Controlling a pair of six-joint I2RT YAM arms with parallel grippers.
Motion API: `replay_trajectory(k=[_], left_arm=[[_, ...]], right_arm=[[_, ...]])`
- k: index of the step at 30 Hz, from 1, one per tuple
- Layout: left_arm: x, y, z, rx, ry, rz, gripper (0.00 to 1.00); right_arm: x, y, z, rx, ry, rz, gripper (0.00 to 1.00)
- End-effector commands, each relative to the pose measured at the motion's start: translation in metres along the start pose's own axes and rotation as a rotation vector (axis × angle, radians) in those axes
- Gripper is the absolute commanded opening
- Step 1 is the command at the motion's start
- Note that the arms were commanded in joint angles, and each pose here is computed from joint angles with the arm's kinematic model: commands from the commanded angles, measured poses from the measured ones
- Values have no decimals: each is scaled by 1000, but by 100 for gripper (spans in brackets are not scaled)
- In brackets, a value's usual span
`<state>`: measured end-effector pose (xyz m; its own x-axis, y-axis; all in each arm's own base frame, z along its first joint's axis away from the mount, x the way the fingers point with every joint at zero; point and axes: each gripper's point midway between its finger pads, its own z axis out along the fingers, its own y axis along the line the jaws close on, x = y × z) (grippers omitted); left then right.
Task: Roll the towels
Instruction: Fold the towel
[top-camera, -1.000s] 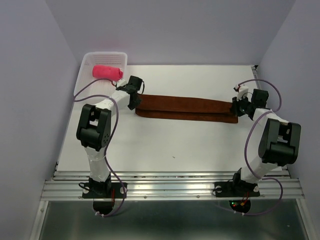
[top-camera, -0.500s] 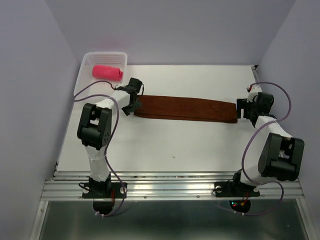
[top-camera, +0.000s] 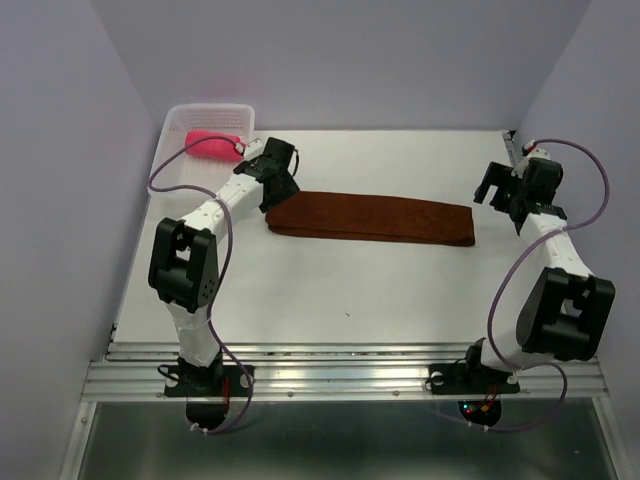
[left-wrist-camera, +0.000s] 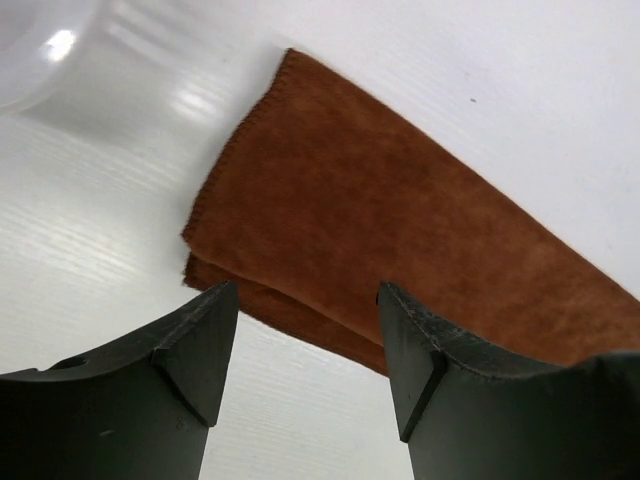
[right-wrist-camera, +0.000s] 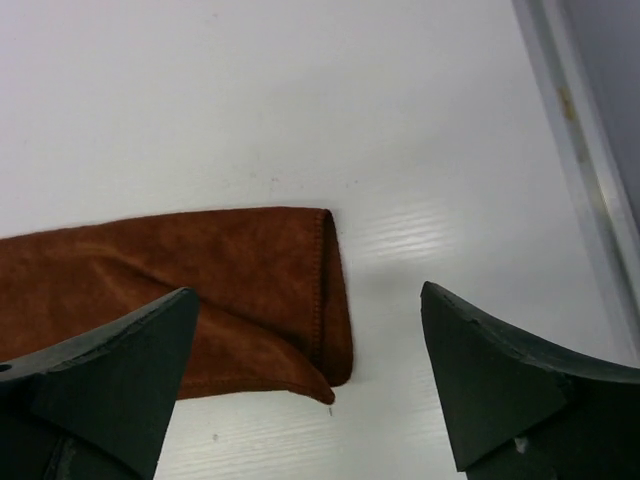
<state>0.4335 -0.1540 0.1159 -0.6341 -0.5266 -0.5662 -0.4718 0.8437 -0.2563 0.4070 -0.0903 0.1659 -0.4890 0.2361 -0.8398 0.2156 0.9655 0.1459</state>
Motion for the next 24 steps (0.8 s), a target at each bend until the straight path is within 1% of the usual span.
replay_trajectory(k=[1, 2, 5, 7, 9, 13, 15, 24], left_arm=[[-11, -38, -5, 121, -25, 67, 69], [-8, -43, 2, 135, -19, 79, 69], [-3, -51, 14, 156, -2, 100, 69], [-3, -53, 19, 153, -1, 110, 69], [2, -52, 27, 147, 7, 118, 69], [13, -46, 40, 124, 38, 130, 69], [22, -40, 48, 104, 58, 137, 69], [41, -16, 62, 45, 98, 140, 69]], right_arm=[[10, 19, 15, -79, 129, 177, 92], [20, 18, 26, -84, 172, 186, 90], [23, 25, 37, -129, 207, 197, 74], [36, 21, 49, -99, 249, 195, 63], [51, 24, 59, -71, 306, 168, 57], [70, 12, 70, 46, 365, 117, 55], [71, 9, 72, 76, 368, 98, 55], [86, 10, 84, 107, 403, 58, 48]])
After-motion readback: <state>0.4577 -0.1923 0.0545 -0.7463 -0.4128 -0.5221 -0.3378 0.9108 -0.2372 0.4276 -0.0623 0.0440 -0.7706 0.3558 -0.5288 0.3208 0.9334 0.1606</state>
